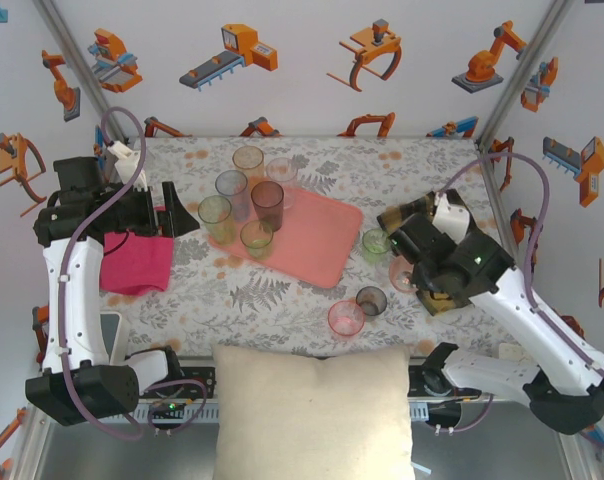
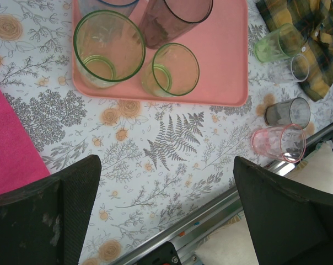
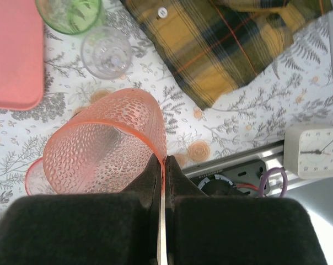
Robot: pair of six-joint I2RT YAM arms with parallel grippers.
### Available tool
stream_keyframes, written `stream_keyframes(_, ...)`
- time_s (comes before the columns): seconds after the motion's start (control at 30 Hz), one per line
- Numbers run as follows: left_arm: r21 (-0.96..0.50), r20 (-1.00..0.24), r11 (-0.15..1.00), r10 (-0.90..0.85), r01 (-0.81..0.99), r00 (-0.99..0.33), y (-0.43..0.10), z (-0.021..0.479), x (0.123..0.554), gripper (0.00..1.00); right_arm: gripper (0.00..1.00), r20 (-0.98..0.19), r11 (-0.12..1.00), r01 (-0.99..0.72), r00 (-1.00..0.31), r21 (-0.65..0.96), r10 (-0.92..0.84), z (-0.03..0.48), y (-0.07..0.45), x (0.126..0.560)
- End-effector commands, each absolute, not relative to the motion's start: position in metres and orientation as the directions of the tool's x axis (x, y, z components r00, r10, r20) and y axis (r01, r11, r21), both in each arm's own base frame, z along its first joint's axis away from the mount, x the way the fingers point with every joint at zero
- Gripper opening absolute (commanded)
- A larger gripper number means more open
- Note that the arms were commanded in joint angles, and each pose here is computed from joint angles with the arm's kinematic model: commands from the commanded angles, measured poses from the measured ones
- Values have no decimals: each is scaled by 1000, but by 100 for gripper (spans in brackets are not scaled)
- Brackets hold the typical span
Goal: Place the glasses into the tray
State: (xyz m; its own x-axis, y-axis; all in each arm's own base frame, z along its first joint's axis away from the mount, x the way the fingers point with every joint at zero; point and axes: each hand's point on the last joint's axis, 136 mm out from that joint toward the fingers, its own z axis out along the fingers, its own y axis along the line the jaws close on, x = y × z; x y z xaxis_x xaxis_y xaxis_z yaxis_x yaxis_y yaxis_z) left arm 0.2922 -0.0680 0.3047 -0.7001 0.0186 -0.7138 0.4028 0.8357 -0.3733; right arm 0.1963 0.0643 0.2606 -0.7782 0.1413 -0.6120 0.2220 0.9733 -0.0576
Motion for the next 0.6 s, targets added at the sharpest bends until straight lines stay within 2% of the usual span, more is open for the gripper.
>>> stream_keyframes(0.0,-371,-736,825,19,426,-677,-72,314,290,97,0,-670,983,161,-740,-88,61,283,80,227)
stream_keyframes(0.27,-352,-743,837,22,418,-669,-68,316,285,97,0,-699,999,44,-714,20,45,301,139,297)
stream_keyframes(0.57,-346,-747,844,16,409,-665,-65,316,282,97,0,-685,994,-38,-727,106,45,279,194,373)
